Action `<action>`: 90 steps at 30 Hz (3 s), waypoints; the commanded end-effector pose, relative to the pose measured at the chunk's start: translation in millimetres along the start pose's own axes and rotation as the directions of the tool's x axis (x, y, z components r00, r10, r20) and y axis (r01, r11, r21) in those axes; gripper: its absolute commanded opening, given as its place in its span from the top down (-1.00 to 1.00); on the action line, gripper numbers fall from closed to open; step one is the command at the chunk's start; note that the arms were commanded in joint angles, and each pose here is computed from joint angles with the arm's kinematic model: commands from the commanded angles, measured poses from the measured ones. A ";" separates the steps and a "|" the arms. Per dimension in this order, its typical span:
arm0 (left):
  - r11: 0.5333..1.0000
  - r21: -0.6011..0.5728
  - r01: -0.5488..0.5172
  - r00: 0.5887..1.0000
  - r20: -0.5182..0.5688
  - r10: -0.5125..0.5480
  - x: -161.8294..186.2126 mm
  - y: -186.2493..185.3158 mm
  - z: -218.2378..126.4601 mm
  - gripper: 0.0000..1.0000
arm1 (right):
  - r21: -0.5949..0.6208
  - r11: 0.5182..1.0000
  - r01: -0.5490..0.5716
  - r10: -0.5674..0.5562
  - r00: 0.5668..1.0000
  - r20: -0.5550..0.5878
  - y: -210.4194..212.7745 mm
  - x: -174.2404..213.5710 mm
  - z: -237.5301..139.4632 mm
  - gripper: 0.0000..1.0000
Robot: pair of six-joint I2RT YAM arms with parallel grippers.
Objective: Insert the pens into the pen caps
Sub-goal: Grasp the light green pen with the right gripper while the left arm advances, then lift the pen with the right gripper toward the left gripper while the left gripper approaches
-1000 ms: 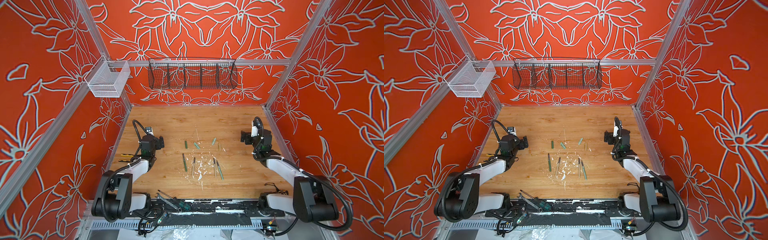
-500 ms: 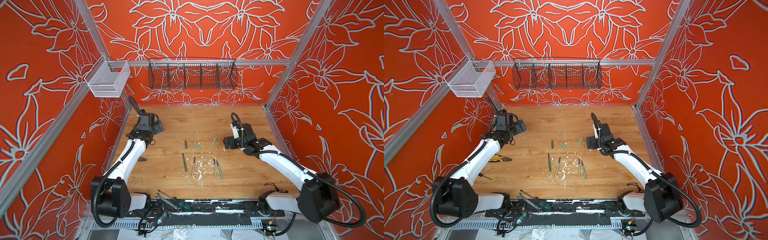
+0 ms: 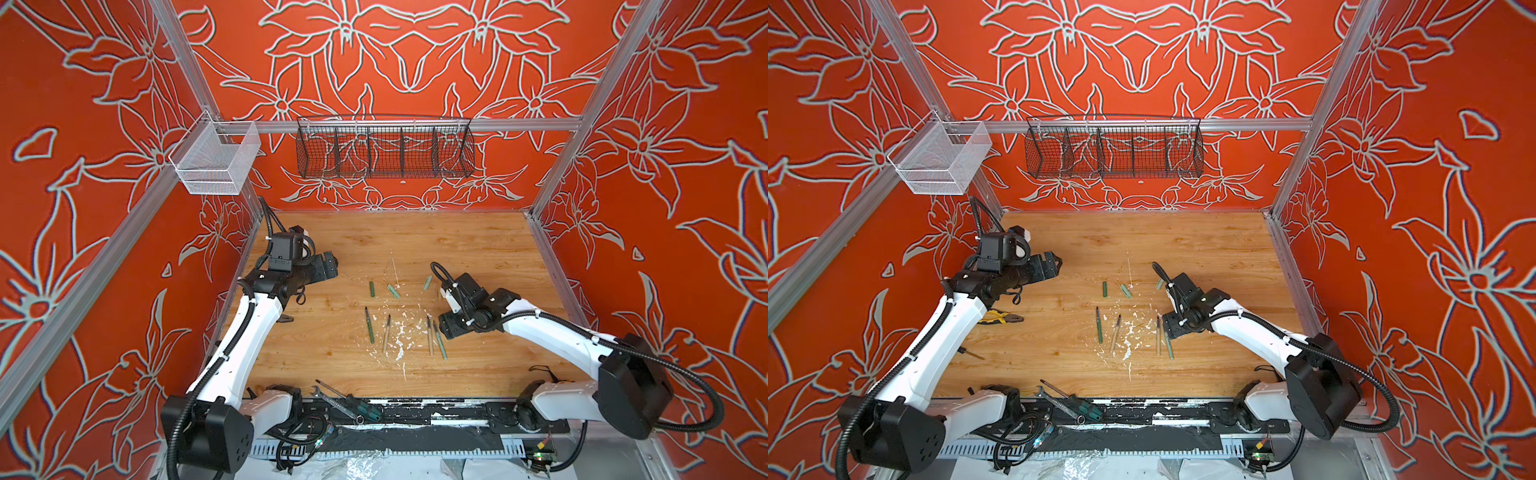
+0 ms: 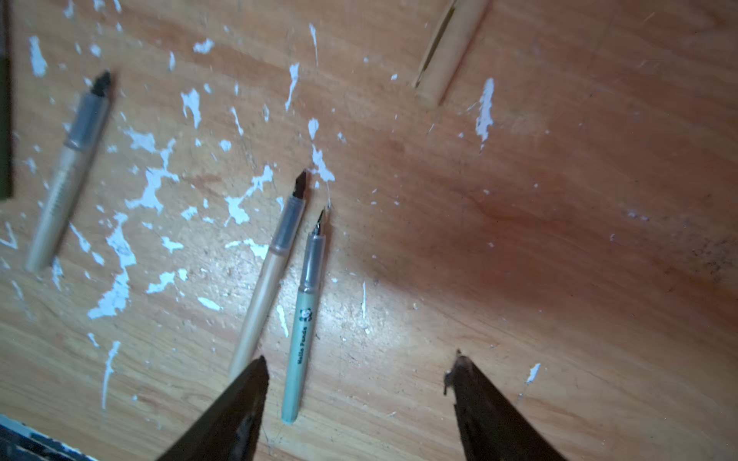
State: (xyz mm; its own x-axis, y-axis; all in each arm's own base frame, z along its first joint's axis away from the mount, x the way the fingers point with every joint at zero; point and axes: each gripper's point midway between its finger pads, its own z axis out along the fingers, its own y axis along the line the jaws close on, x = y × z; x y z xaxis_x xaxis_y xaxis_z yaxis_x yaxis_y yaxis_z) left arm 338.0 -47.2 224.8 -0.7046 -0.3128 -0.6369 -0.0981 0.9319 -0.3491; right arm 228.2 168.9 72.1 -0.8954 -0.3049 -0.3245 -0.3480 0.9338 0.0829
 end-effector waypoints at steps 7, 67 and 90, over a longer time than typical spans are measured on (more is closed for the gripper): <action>0.997 0.082 0.010 0.999 -0.050 -0.006 9.0 -14.0 4.3 -0.94 | 0.029 0.999 0.031 -0.029 0.997 -0.075 12.6 12.4 23.8 -0.14; 0.624 0.745 -0.234 0.862 -0.137 0.488 162.8 -198.4 -9.6 -0.94 | -0.243 0.970 -0.012 0.068 0.973 0.223 39.1 -72.9 -65.9 0.77; 0.294 0.936 -0.195 0.947 0.101 0.306 165.2 -245.8 -38.7 -0.67 | -0.656 0.742 0.140 0.254 0.846 0.469 96.1 -106.2 -159.6 0.78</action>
State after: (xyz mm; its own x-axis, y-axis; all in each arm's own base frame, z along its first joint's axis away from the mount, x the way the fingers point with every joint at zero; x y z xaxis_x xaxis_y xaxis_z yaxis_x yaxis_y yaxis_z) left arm 219.1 -318.0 204.6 -0.6889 0.0605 -0.7223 0.7122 0.2417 -0.6591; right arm 246.4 255.4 242.7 -0.7407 0.0120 -0.6718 -0.5333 0.5976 0.5987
